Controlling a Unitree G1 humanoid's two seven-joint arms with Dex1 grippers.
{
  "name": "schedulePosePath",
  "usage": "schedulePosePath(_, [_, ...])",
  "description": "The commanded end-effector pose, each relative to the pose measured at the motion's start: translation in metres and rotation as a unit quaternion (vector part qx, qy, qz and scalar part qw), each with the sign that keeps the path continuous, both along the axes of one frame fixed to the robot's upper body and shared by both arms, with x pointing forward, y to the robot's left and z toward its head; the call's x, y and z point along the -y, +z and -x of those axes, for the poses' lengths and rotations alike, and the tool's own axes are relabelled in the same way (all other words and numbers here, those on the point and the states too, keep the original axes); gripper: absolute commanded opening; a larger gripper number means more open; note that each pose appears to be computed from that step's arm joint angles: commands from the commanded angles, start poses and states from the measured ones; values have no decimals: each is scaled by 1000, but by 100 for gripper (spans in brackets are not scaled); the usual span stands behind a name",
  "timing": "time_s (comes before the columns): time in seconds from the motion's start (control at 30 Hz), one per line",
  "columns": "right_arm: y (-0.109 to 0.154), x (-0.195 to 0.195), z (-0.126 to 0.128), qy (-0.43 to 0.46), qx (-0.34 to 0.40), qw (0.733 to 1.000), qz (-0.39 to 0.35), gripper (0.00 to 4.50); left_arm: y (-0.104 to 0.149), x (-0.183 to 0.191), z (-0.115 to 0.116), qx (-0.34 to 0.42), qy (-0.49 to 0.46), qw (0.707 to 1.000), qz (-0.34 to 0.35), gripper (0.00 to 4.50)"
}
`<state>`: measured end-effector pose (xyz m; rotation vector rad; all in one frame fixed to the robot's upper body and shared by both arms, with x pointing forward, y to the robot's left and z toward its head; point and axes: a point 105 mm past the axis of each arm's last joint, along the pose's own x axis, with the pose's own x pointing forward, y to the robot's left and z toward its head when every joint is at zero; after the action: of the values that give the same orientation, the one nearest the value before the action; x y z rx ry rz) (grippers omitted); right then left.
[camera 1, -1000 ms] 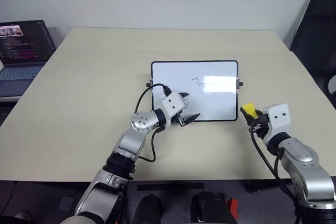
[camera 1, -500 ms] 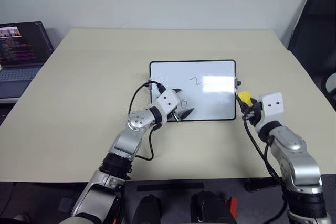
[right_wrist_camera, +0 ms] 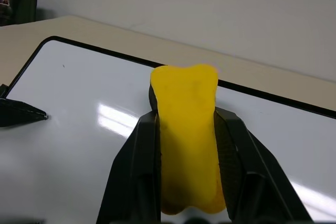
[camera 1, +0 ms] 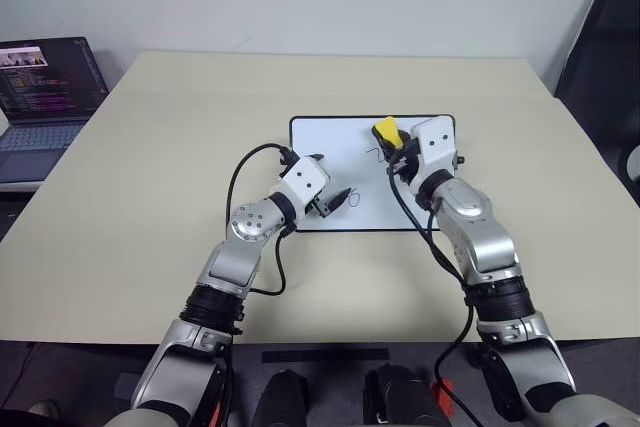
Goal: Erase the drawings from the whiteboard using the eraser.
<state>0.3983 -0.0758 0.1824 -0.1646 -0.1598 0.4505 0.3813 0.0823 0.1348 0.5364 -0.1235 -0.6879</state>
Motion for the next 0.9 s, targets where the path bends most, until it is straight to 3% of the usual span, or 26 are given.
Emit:
schedulePosePath(0.03, [13, -9, -1, 18, 28, 999, 9, 107, 12, 6, 0, 23, -10, 1000, 4, 450])
schedulePosePath(0.27, [-45, -5, 2, 36, -54, 987, 144, 107, 14, 7, 0, 24, -8, 1000, 9, 450])
schedulePosePath(0.37, [-63, 4, 6, 33, -85, 982, 164, 107, 13, 7, 0, 23, -6, 1000, 11, 450])
schedulePosePath(0.67, [-82, 53, 17, -13, -126, 975, 182, 107, 12, 9, -1, 21, -6, 1000, 18, 450])
schedulePosePath(0.9, [-57, 51, 2, -38, -90, 983, 157, 107, 12, 15, -4, 21, -14, 999, 21, 450])
